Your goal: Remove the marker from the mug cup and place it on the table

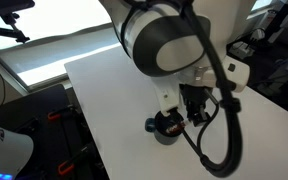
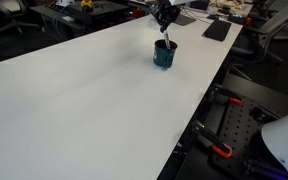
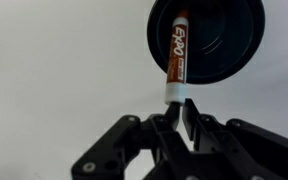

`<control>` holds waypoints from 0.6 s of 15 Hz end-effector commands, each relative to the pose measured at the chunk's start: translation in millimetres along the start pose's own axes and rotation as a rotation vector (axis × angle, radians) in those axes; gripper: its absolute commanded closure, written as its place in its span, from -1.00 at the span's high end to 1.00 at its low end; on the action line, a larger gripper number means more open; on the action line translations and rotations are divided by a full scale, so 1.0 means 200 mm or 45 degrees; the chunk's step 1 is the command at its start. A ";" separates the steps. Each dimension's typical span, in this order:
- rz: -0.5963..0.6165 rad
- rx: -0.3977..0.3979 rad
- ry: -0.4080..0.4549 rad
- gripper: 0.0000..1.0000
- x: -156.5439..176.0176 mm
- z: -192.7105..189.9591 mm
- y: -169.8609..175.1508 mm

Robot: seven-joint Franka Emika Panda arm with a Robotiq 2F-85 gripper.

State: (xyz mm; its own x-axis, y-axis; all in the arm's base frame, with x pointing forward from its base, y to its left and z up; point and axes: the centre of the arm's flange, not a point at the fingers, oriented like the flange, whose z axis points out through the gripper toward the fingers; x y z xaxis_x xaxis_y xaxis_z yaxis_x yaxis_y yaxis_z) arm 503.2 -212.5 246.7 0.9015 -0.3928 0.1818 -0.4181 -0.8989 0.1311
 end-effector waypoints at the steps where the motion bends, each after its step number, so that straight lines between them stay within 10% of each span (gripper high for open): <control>1: -0.018 0.009 0.026 -0.97 -0.05 -0.12 0.04; 9: -0.198 -0.083 0.137 -0.97 0.11 -0.41 -0.02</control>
State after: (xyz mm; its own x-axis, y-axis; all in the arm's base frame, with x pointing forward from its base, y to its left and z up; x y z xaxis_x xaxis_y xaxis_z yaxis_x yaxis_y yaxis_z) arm 509.4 -214.5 299.4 0.9159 -0.3092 0.2559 -0.3578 -0.9179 0.1718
